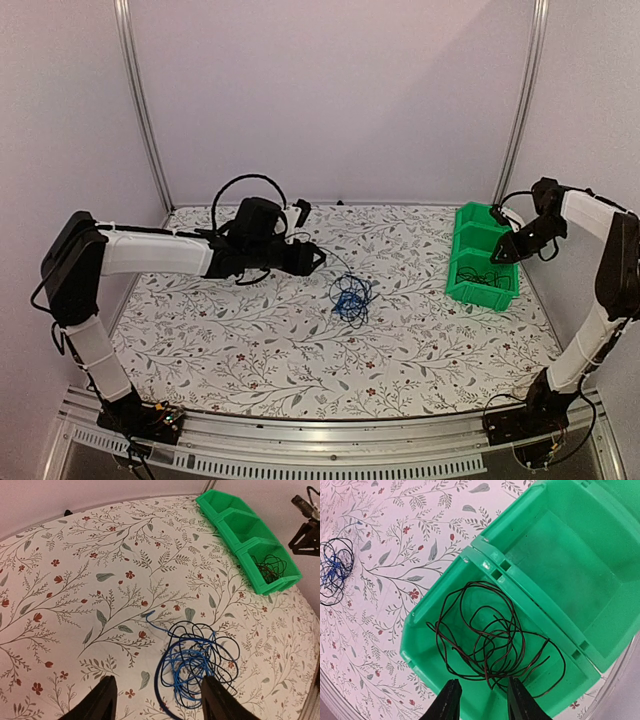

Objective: Untangle the cables

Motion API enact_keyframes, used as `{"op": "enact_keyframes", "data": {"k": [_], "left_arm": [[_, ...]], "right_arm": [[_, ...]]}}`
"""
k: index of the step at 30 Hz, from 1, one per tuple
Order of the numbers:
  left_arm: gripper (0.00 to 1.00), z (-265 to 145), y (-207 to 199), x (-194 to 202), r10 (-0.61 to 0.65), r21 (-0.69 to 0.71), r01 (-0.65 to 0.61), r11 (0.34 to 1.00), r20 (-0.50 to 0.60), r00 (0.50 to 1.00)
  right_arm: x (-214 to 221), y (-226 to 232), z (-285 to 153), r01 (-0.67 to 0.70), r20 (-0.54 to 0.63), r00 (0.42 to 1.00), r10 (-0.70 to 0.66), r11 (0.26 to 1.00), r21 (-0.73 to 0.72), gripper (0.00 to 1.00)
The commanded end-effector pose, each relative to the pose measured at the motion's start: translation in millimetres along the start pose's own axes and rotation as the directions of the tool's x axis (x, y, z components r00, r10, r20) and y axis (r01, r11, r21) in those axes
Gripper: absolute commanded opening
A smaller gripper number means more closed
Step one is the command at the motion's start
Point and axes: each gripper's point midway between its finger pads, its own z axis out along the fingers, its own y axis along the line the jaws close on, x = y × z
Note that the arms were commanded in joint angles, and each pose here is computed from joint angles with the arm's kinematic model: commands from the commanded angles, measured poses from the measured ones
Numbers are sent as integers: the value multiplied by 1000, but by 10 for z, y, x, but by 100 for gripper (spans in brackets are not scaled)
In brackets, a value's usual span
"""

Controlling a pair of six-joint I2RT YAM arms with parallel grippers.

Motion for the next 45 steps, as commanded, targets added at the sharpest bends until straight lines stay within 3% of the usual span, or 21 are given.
{"op": "enact_keyframes", "data": {"k": [1,4,8,14,19,23,36,39,42,45], "left_arm": [[60,-133,41,-245,-41,14,40,999,48,998],[59,-126,62,-228,-71,31,70,997,41,997],[55,-126,25,-274,-62,51,59,997,54,997],[48,-124,-53,-365,-55,89,48,995,70,996],[47,-152,-99,-441,-35,106,25,994,96,995],[46,-177,-132,-518,-30,116,17,993,114,993],[42,-211,-244,-658,-55,145,33,989,156,986],[42,-233,-275,-642,-54,149,30,988,158,986],[41,-246,-282,-645,-55,149,31,988,163,985],[41,-248,-284,-655,-55,152,30,988,169,984]], "right_arm": [[-98,187,-455,68,5,998,-68,998,10,40],[-243,283,-546,122,33,992,-121,992,-14,42],[-686,713,-670,256,198,952,-233,961,-102,49],[-1206,2061,-428,558,363,815,-452,783,-277,53],[-1420,2737,47,545,355,837,-417,698,-464,53],[-1465,3059,417,552,336,834,-438,643,-531,55],[-1316,3375,1178,420,227,896,-382,560,-714,56],[-1291,3476,1172,418,234,894,-382,523,-743,48],[-1281,3529,1123,418,242,893,-380,500,-759,30],[-1277,3538,1037,420,243,892,-381,499,-758,31]]}}
